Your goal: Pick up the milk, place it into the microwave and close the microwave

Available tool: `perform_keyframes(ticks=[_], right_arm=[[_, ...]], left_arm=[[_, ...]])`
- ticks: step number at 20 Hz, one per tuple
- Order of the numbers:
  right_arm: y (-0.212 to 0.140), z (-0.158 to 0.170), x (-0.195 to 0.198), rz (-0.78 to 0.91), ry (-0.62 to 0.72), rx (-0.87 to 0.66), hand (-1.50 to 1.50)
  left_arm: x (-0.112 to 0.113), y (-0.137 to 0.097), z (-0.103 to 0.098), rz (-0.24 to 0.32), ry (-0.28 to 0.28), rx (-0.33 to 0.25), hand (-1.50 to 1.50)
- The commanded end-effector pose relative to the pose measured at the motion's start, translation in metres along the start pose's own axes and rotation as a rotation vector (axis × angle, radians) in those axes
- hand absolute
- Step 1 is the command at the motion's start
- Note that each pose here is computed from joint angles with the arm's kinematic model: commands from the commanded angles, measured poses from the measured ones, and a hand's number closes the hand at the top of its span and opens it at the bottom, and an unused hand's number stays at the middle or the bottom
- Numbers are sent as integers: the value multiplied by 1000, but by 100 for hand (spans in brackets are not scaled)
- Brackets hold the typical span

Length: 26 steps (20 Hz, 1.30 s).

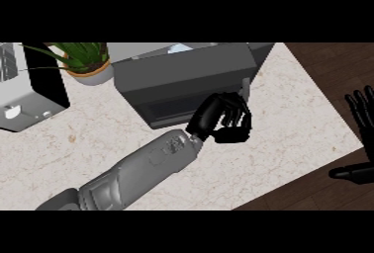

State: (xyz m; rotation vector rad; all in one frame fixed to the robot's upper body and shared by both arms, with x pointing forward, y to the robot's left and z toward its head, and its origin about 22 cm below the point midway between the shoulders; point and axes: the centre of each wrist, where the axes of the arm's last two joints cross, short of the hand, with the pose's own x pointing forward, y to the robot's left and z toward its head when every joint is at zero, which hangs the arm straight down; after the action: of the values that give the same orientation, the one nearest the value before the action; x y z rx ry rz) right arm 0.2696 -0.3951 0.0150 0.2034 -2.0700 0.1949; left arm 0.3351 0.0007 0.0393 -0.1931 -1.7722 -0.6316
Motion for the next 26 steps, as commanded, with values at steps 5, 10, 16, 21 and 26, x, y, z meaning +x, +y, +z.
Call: perform_keyframes(ticks=[5,10,16,21,26], right_arm=[[3,-26,11,-80,-66,124,-150],[9,-46,22,-119,-80,219,-150],[17,-63,33,-111,-65,338,-150],[40,-85,51,-129,-94,572,150],[60,-92,58,-146,-109,647,150]], left_arm=[[24,0,-24,13,-44,29,150],[45,5,-40,14,-94,55,150],[50,8,-45,22,-102,71,150],[48,7,-45,24,-98,63,150],[50,9,-47,30,-91,80,150]])
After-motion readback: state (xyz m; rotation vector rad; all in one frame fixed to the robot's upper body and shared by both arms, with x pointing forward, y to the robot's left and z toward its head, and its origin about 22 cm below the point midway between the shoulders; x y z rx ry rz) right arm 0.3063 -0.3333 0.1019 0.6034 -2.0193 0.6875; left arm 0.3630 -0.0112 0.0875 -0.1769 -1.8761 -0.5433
